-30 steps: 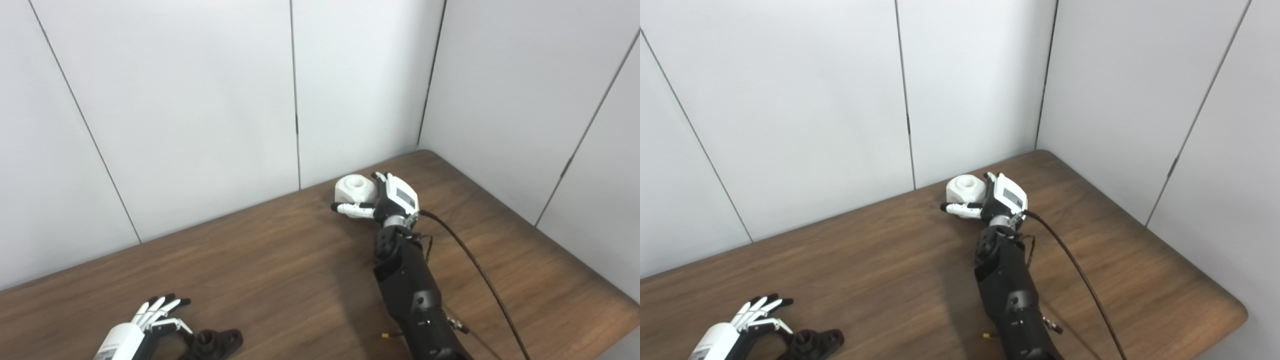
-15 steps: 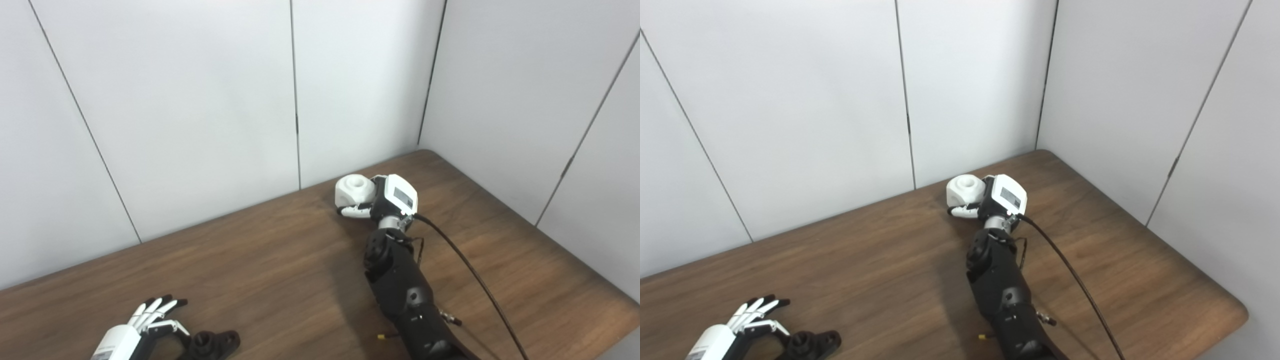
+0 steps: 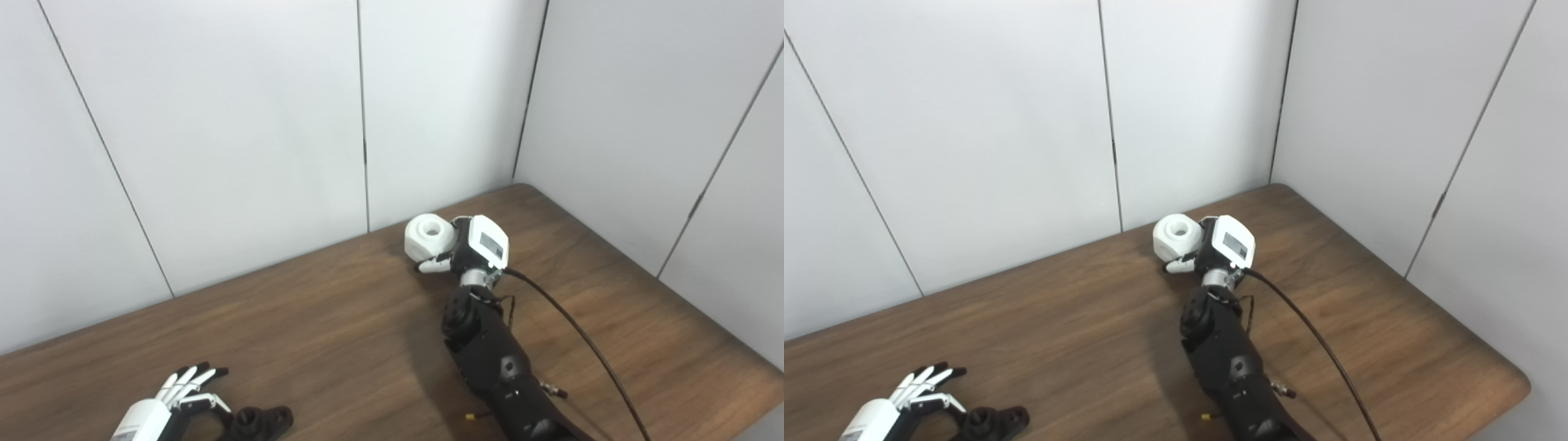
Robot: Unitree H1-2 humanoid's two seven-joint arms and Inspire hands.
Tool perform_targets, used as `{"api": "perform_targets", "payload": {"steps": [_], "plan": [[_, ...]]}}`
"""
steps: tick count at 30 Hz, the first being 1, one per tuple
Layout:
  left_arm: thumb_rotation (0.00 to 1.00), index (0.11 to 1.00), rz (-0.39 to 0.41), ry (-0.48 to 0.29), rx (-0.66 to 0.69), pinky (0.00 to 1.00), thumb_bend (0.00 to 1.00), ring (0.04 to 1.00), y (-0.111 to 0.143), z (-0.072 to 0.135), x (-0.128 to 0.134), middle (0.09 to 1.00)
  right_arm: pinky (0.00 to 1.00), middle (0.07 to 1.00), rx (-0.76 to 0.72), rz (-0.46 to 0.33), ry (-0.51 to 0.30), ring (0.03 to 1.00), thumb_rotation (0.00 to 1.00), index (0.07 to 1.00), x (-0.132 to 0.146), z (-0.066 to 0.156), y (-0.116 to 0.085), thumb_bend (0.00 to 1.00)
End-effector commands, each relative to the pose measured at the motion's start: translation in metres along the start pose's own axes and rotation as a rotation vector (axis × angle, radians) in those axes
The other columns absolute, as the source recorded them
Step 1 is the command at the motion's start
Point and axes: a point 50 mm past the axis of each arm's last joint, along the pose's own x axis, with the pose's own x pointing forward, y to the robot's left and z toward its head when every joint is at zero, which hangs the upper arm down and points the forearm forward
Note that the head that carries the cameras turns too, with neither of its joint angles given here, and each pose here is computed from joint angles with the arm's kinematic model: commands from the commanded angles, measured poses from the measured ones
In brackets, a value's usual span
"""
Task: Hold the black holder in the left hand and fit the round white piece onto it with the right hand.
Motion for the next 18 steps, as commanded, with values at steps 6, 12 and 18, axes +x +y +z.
{"api": "perform_targets", "payload": {"steps": [6,12,18], "plan": [[0.05,0.483,-0.003,-0.003,0.036,1.0,0.52,0.961,0.012,-0.004,-0.001,0.889,0.57,0.807,0.047,-0.024,-0.07,0.781,0.14,0.483,-0.004,0.014,-0.016,0.51],[0.05,0.483,0.002,-0.007,0.046,1.0,0.52,0.953,0.014,-0.002,0.002,0.881,0.58,0.805,0.039,0.0,-0.135,0.796,0.14,0.482,-0.014,0.02,-0.021,0.51],[0.05,0.483,0.002,-0.005,0.047,1.0,0.52,0.949,0.014,0.001,0.006,0.884,0.62,0.796,0.032,0.067,-0.241,0.829,0.14,0.48,-0.033,0.033,-0.032,0.51]]}}
